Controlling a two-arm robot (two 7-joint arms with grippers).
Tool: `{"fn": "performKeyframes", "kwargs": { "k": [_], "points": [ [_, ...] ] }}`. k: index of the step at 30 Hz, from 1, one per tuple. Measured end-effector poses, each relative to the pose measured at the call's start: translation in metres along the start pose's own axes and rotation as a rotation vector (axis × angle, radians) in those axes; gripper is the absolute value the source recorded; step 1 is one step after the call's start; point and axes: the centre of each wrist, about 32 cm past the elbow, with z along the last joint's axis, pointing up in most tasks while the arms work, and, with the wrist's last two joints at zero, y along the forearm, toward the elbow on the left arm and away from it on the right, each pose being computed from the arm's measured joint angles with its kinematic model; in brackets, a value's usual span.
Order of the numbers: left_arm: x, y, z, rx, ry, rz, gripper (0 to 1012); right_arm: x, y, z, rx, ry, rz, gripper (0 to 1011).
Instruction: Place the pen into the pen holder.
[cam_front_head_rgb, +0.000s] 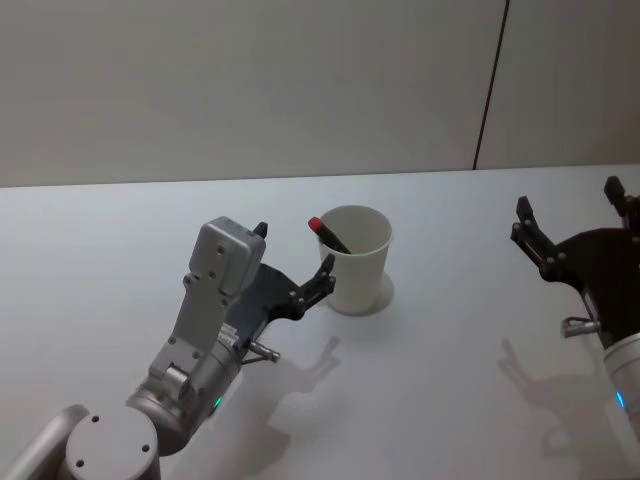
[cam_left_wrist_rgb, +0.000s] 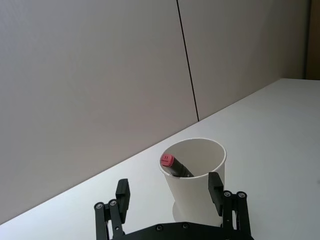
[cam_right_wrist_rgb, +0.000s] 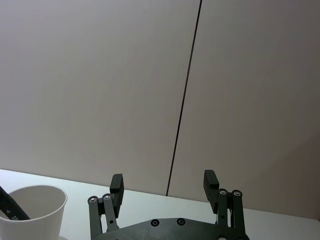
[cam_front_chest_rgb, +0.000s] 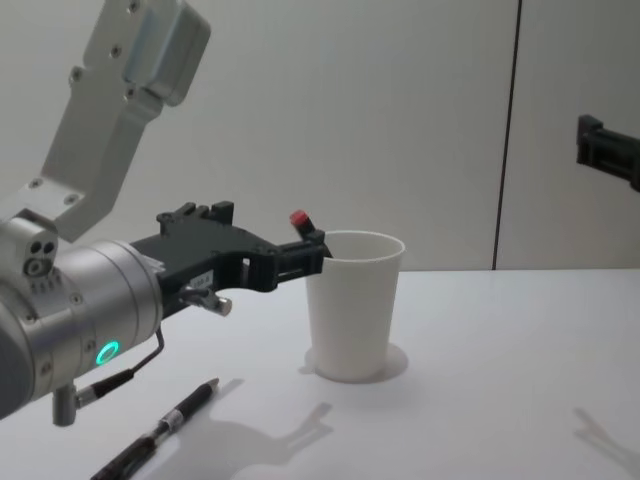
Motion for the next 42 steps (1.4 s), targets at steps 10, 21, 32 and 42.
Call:
{"fn": "performKeyframes", "kwargs": {
  "k": [10,21,32,42],
  "points": [
    [0.0035,0.0007,0.0013,0.054,0.027,-0.005,1000,0.0,-0.001,0.0,-0.001,0.0,-0.002,1002],
    [0.0123,-0.0011,0.0073,0.177,0.074,0.008,1000,0.0,-0.001,0.0,-0.002,-0.001,-0.003,1002],
    [0.0198,-0.0031,0.0176,0.296,0.106,0.053,1000,0.0,-0.001,0.001,-0.002,-0.001,-0.004,1002],
    [0.0228,-0.0044,0.0306,0.381,0.106,0.093,1000,0.0,-0.001,0.001,-0.002,-0.001,-0.003,1002]
  ]
}}
